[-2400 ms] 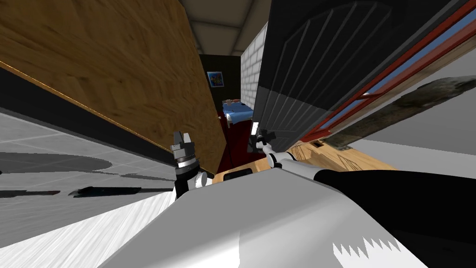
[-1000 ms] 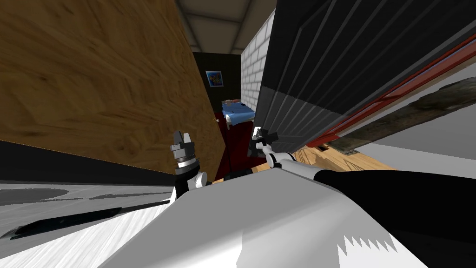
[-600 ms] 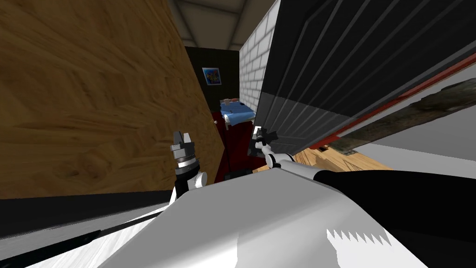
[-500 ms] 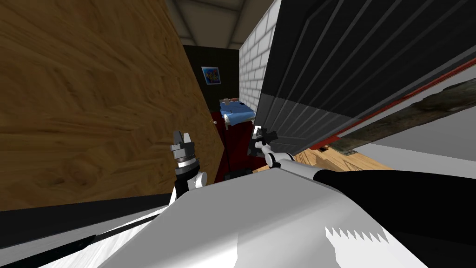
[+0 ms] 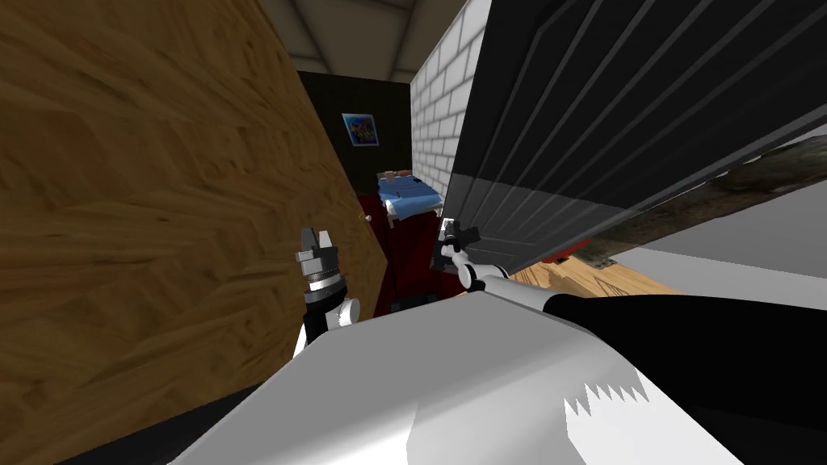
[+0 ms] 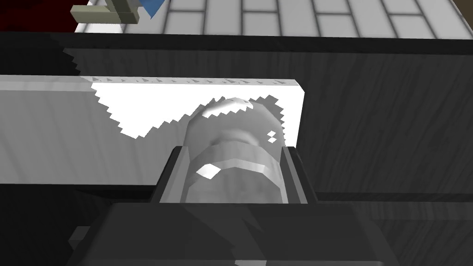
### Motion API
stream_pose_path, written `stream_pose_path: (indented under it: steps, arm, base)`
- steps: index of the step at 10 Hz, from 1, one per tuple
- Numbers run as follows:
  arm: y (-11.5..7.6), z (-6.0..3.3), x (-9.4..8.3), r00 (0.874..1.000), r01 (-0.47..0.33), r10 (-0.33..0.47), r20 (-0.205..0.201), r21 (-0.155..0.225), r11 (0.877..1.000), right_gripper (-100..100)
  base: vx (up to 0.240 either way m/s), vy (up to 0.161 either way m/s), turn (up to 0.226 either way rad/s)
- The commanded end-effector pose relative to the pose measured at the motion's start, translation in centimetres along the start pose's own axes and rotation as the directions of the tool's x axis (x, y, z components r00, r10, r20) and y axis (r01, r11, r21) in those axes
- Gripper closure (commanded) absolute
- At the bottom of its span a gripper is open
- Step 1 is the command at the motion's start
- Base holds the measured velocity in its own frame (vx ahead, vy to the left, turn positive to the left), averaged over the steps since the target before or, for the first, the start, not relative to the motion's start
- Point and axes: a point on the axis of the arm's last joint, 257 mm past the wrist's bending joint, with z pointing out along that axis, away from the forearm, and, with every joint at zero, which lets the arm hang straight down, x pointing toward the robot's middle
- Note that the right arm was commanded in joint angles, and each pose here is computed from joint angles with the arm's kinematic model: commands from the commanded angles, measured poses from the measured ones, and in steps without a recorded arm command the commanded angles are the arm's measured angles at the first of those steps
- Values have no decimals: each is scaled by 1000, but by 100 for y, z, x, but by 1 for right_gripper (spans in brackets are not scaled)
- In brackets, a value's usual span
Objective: Push the door open
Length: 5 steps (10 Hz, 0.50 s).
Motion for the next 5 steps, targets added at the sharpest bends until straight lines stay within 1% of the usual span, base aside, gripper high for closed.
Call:
stream_pose_path:
  steps: [1, 2, 4, 5]
  arm:
    - [50, 25, -83, 1000, 5, -4, 22, -16, 1000, 100]
    - [59, 22, -84, 999, 5, -5, 41, -18, 1000, 100]
    - [65, 16, -84, 998, 6, -5, 61, -19, 1000, 100]
    - [67, 11, -81, 997, 7, -5, 74, -19, 1000, 100]
  base:
    - [85, -16, -31]
    - [130, -23, -93]
    - [183, -11, -92]
    - [162, 7, -139]
